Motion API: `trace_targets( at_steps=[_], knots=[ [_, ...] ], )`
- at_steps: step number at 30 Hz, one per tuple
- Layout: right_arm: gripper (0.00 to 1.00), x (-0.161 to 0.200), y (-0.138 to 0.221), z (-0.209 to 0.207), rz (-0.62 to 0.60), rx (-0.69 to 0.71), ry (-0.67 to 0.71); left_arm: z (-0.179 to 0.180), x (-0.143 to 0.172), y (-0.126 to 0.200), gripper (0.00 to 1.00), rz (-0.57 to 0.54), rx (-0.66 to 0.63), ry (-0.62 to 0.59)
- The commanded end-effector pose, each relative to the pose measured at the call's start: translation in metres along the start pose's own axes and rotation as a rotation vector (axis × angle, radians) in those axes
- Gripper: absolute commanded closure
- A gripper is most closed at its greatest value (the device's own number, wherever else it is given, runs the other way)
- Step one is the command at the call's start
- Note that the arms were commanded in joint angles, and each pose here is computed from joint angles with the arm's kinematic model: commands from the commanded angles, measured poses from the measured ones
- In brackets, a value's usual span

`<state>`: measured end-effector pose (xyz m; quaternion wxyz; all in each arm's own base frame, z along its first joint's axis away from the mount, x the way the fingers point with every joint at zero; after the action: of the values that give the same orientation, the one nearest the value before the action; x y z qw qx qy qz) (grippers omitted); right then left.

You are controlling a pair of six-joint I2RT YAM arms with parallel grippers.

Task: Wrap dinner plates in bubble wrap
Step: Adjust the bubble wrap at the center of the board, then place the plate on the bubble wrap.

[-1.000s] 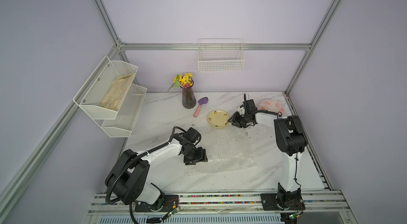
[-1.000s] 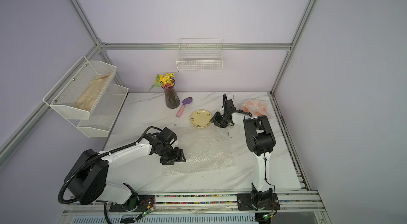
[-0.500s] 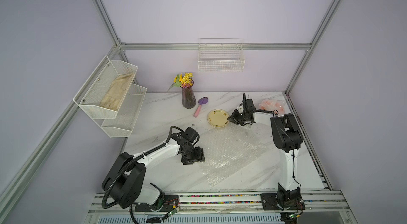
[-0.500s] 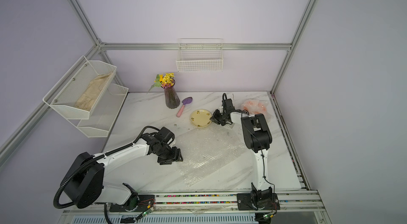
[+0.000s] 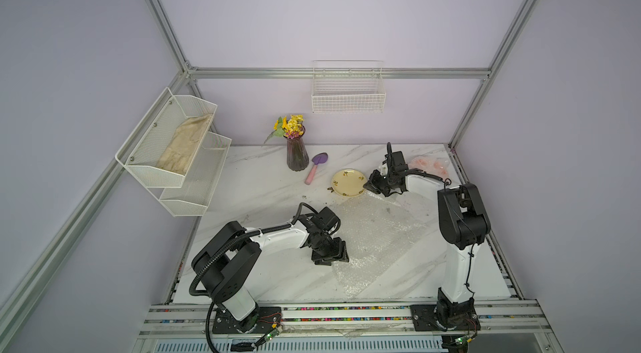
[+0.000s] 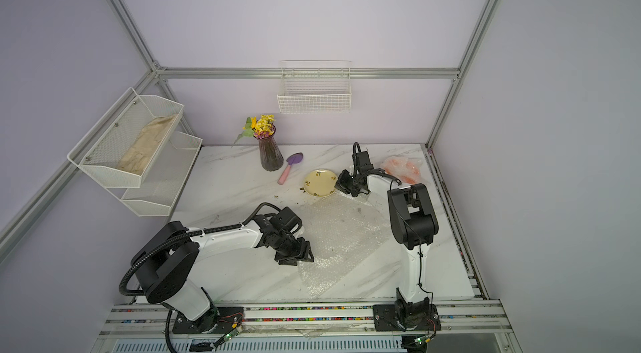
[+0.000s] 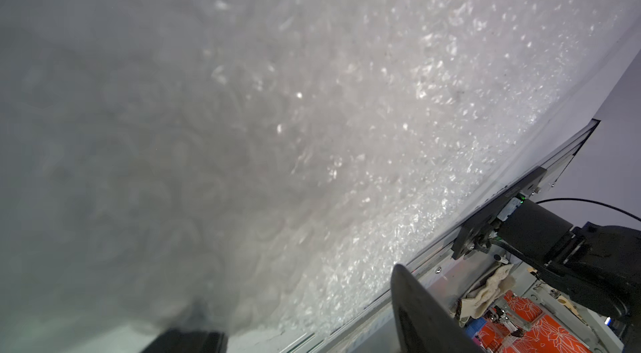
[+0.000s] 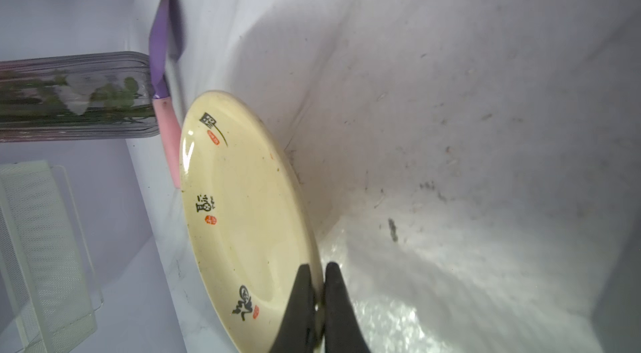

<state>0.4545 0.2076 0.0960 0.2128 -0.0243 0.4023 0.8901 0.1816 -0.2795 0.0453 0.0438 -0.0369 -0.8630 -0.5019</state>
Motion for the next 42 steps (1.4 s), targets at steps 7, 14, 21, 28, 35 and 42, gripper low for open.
trace_targets(
  at_steps=[7,14,21,28,35,42],
  knots=[
    [1.0,0.058,0.073,0.005,0.091,0.027,0.093,0.102,-0.013,0.018,0.3,-0.008,-0.401,0.042],
    [1.0,0.127,0.102,-0.021,0.184,0.005,0.075,0.124,-0.053,0.064,0.3,-0.089,-0.51,0.031],
    [1.0,0.166,0.089,-0.049,0.288,-0.019,0.067,0.009,-0.05,0.067,0.32,-0.131,-0.036,-0.004],
    [1.0,0.164,0.071,-0.068,0.285,0.032,0.09,-0.019,-0.015,0.006,0.34,-0.041,0.015,0.02],
    [1.0,0.163,0.066,-0.074,0.254,0.018,0.133,0.02,-0.004,-0.012,0.34,-0.019,-0.134,0.043],
    [1.0,0.155,0.057,-0.058,0.223,-0.08,0.16,0.051,0.005,-0.008,0.35,0.011,-0.263,0.016]
  ],
)
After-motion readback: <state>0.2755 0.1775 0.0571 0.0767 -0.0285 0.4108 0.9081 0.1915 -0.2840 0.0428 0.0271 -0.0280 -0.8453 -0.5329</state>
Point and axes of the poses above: each gripper's point midway between its finger pads, its own y axis back along the fingers, its own z axis along the line the jaws close on, x = y × z, the point moved 1 cm from there along y, back along the fingers, and after that the axes turned 3 degrees about y, right-handed, at the moved point
